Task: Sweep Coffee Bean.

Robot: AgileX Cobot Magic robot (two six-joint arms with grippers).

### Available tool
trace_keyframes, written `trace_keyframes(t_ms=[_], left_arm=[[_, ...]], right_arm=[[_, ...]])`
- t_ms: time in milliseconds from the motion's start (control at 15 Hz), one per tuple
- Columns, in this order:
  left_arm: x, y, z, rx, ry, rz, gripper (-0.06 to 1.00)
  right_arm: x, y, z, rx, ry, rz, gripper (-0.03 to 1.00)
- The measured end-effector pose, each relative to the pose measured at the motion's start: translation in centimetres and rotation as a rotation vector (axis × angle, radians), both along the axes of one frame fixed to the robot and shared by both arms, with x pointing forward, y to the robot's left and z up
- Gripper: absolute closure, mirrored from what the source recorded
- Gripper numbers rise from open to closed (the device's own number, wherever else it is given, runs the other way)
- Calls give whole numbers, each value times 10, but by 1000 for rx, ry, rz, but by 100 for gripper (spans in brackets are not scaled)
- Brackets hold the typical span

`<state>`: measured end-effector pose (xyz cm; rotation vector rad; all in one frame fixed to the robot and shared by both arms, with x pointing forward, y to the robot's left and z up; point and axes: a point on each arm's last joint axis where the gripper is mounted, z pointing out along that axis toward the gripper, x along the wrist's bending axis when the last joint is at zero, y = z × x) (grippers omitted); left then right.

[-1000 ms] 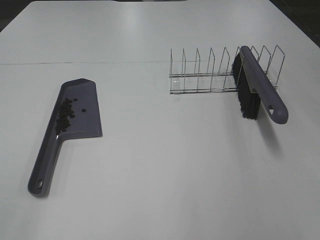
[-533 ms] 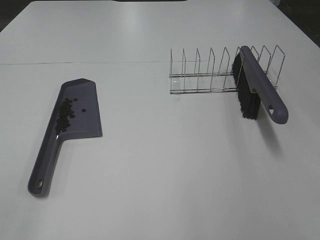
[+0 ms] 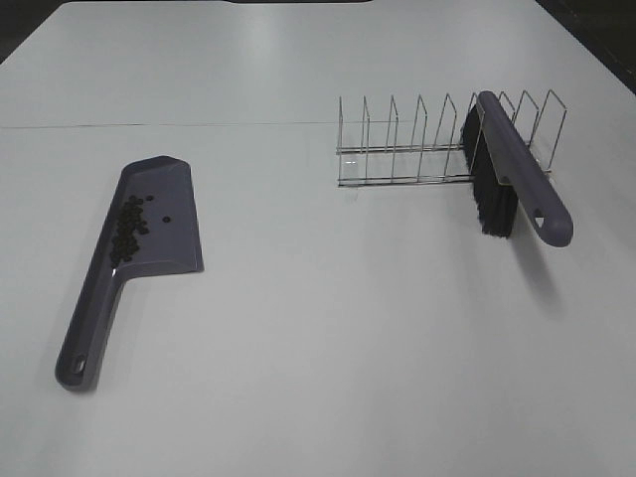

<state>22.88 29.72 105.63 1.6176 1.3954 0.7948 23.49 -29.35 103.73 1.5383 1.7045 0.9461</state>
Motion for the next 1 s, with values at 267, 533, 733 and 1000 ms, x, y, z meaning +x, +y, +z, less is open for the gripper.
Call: trace_keyframes(t_ms=[267, 533, 733, 1000], left_arm=[[0, 0, 0, 0, 0, 0, 13], [0, 0, 0, 0, 0, 0, 13], [0, 0, 0, 0, 0, 0, 13], [0, 0, 0, 0, 0, 0, 13]], right_arm=[[0, 0, 0, 0, 0, 0, 25], [0, 0, 0, 0, 0, 0, 25], [0, 0, 0, 0, 0, 0, 25], [0, 0, 0, 0, 0, 0, 25]])
